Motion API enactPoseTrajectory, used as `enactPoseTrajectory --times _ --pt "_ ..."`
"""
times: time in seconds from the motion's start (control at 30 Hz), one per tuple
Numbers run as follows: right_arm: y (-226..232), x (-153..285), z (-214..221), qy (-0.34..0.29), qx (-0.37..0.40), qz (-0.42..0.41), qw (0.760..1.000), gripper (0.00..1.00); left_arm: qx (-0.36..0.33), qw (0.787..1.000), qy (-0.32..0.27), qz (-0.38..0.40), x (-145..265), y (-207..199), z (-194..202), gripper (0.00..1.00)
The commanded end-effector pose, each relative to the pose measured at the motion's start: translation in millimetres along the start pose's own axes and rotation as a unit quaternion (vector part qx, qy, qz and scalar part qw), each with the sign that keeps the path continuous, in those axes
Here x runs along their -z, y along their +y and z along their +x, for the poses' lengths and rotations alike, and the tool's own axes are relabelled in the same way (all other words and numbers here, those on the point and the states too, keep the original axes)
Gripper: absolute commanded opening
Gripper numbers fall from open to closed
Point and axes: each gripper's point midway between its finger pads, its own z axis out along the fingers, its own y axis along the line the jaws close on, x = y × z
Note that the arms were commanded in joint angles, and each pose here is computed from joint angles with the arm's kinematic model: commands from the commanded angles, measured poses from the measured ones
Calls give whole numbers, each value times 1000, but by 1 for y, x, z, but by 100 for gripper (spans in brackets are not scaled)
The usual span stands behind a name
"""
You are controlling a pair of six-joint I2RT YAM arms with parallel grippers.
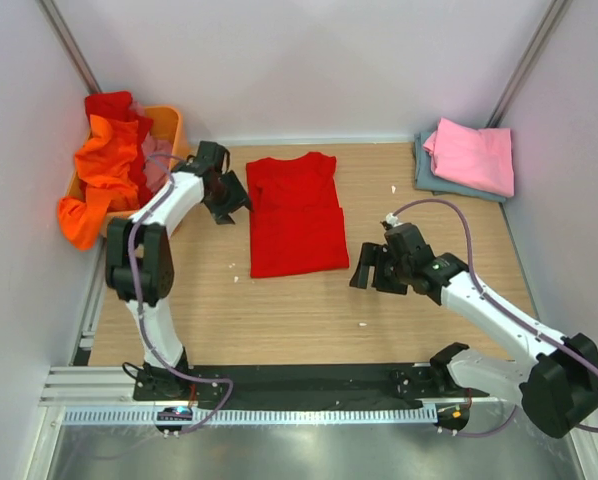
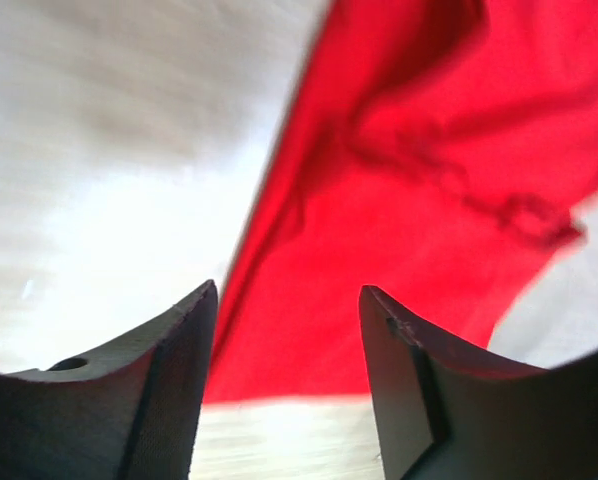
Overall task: Fold and stack the t-shirts
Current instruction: Fold the tshirt
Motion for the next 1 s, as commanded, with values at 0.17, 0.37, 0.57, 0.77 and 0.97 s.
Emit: enactPoseTrajectory --times 0.17,0.37,0.57,0.77,0.97 --pt "42 -51 -35 -20 -27 -99 994 83 -55 996 -34 65 44 26 57 66" --pt "25 -87 -44 -16 -51 -88 995 78 -68 994 -27 75 35 43 90 66" --pt "-7 -117 -46 -6 -94 -94 991 68 -70 995 -20 74 25 50 105 65" --pt "-10 -134 -29 25 -118 -121 985 58 -76 995 -20 67 21 51 112 65" --pt "-18 -141 -5 47 -130 -125 983 31 -76 995 -19 62 13 55 128 64"
